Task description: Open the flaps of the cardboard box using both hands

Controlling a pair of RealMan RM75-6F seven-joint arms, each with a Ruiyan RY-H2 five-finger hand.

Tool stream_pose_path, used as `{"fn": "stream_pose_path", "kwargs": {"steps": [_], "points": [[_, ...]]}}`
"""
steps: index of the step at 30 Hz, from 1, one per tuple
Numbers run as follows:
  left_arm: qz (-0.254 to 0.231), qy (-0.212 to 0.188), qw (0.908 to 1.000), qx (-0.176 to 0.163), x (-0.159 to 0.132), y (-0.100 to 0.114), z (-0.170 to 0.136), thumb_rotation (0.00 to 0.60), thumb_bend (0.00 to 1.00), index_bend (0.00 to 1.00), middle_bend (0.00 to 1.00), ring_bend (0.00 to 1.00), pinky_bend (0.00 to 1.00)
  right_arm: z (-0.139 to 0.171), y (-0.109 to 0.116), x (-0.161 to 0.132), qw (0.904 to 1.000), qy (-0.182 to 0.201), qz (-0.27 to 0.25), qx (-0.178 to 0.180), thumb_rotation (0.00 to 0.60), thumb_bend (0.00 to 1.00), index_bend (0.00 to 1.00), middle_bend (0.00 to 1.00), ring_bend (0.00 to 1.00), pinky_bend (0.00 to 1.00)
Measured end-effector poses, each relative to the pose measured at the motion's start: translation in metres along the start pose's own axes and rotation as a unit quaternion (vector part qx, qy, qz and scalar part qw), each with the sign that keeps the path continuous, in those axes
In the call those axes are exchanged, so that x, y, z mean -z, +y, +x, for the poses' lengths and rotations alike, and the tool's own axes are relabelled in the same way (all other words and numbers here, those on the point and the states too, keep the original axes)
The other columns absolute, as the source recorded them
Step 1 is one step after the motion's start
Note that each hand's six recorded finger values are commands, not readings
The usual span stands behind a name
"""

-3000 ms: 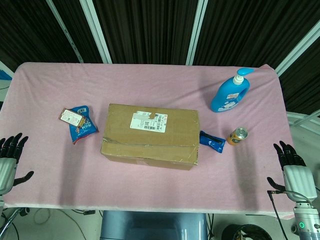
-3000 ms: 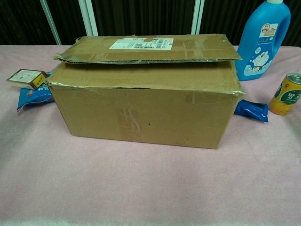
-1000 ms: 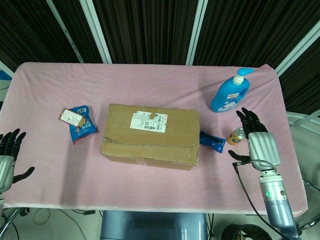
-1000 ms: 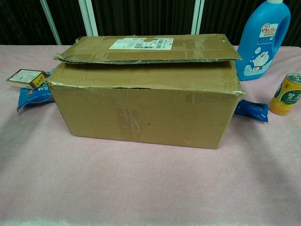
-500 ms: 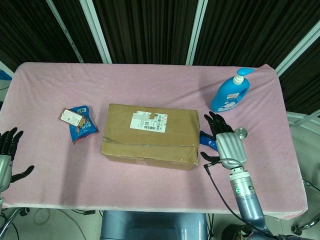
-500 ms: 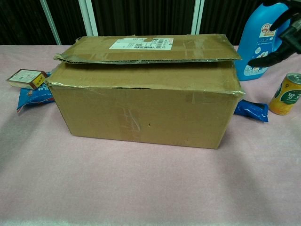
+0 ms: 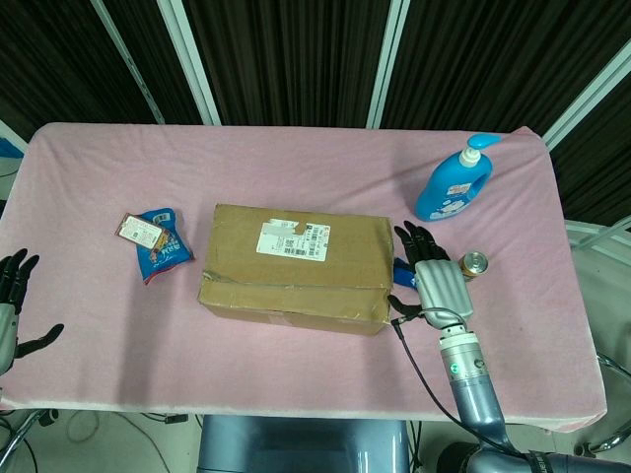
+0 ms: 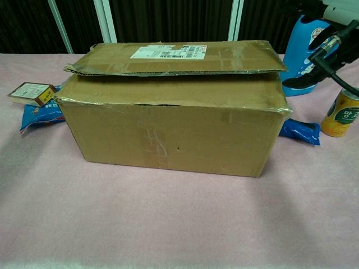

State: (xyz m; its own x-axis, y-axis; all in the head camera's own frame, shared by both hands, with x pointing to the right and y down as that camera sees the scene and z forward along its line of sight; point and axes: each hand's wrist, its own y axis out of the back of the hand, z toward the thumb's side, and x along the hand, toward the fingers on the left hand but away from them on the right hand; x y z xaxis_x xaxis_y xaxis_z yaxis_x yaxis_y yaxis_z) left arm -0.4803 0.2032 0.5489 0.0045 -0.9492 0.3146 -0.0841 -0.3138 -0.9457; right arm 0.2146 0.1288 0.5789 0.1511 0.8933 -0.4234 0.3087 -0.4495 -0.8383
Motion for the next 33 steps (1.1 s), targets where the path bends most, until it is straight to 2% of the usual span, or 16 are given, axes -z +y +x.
{"fn": "stream_pose_path", "kwargs": {"steps": [8,12,23,33], "points": [[-0.006,-0.002,1.0000,0.002,-0.001,0.000,-0.001,0.600,0.10,0.00,0.00,0.00,0.00,-0.005,-0.015,-0.003,1.0000,0.002,0.000,-0.003,0.600,0.27,0.00,0.00,0.00,0.23],[-0.008,-0.004,0.9999,0.005,-0.002,-0.002,-0.001,0.600,0.10,0.00,0.00,0.00,0.00,-0.013,-0.015,-0.009,0.9998,0.013,0.000,0.014,0.600,0.27,0.00,0.00,0.00,0.23],[-0.016,0.000,0.9998,0.012,-0.001,-0.003,-0.001,0.600,0.10,0.00,0.00,0.00,0.00,-0.043,0.021,-0.043,0.9964,0.044,-0.011,0.072,0.600,0.26,0.00,0.00,0.00,0.23],[-0.024,0.002,0.9996,0.016,-0.001,-0.003,0.000,0.600,0.11,0.00,0.00,0.00,0.00,-0.090,0.059,-0.053,0.9947,0.024,-0.007,0.100,0.600,0.26,0.00,0.00,0.00,0.23]]}}
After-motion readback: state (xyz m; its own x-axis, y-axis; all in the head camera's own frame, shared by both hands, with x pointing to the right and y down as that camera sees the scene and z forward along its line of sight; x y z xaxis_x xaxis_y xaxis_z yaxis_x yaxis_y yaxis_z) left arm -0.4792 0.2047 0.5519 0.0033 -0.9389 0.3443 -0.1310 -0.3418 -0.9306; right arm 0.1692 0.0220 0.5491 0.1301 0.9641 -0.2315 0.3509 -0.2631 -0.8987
